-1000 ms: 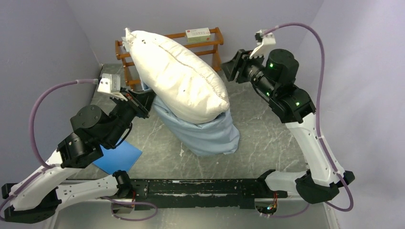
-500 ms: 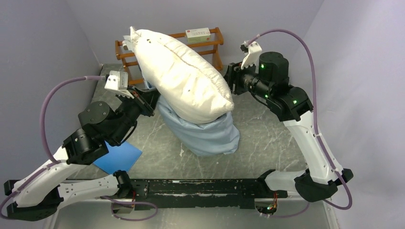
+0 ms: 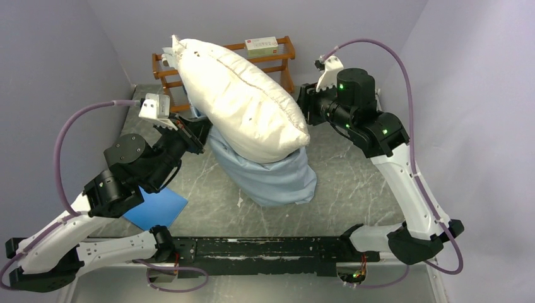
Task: Put the pillow into the pillowcase
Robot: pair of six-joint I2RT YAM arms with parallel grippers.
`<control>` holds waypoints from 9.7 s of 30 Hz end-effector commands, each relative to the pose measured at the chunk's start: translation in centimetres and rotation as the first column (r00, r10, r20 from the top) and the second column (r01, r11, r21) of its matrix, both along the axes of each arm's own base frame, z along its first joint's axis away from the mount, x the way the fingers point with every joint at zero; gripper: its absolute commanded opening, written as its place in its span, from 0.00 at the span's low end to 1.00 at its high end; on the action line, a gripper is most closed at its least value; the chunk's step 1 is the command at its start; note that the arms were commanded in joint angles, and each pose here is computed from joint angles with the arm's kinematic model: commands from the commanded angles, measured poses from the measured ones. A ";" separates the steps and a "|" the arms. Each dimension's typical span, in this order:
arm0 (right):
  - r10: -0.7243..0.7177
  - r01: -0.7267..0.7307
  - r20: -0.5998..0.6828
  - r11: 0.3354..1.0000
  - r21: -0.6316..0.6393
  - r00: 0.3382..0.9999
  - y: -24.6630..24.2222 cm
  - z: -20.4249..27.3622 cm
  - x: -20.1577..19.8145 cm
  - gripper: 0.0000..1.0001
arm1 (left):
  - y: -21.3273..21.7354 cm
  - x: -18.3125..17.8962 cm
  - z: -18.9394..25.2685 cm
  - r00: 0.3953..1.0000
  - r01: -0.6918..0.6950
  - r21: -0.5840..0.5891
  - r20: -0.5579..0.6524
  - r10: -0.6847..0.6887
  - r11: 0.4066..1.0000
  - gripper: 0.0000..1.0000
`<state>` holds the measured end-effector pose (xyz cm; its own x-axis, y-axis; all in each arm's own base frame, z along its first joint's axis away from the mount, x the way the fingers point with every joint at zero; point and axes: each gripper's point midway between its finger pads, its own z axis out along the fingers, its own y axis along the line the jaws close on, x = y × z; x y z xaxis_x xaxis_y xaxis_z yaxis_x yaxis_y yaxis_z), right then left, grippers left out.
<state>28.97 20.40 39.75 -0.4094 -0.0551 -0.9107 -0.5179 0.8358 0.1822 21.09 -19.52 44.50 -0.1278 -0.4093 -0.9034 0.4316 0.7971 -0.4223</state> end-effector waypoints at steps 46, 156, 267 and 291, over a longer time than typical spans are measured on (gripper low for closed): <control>-0.202 -0.205 0.418 0.638 0.743 0.886 -2.4 27.4 -5.8 0.00 | -8.0 -4.5 18.6 0.864 0.485 -0.366 0.340 -0.370 0.794 0.05; -0.255 -0.252 0.407 0.478 0.842 0.877 -4.4 29.2 2.6 0.00 | -14.5 -0.3 18.6 0.863 0.497 -0.273 0.254 -0.437 0.824 0.05; -0.256 -0.145 0.496 0.759 0.635 0.830 -8.3 28.5 8.9 0.00 | -20.1 3.5 14.2 0.745 0.656 -0.388 0.192 -0.639 0.648 0.05; -0.562 0.004 0.752 0.802 0.597 0.344 -14.5 37.1 0.2 0.00 | -22.4 -1.3 17.0 0.655 0.741 -0.469 0.348 -0.671 0.480 0.05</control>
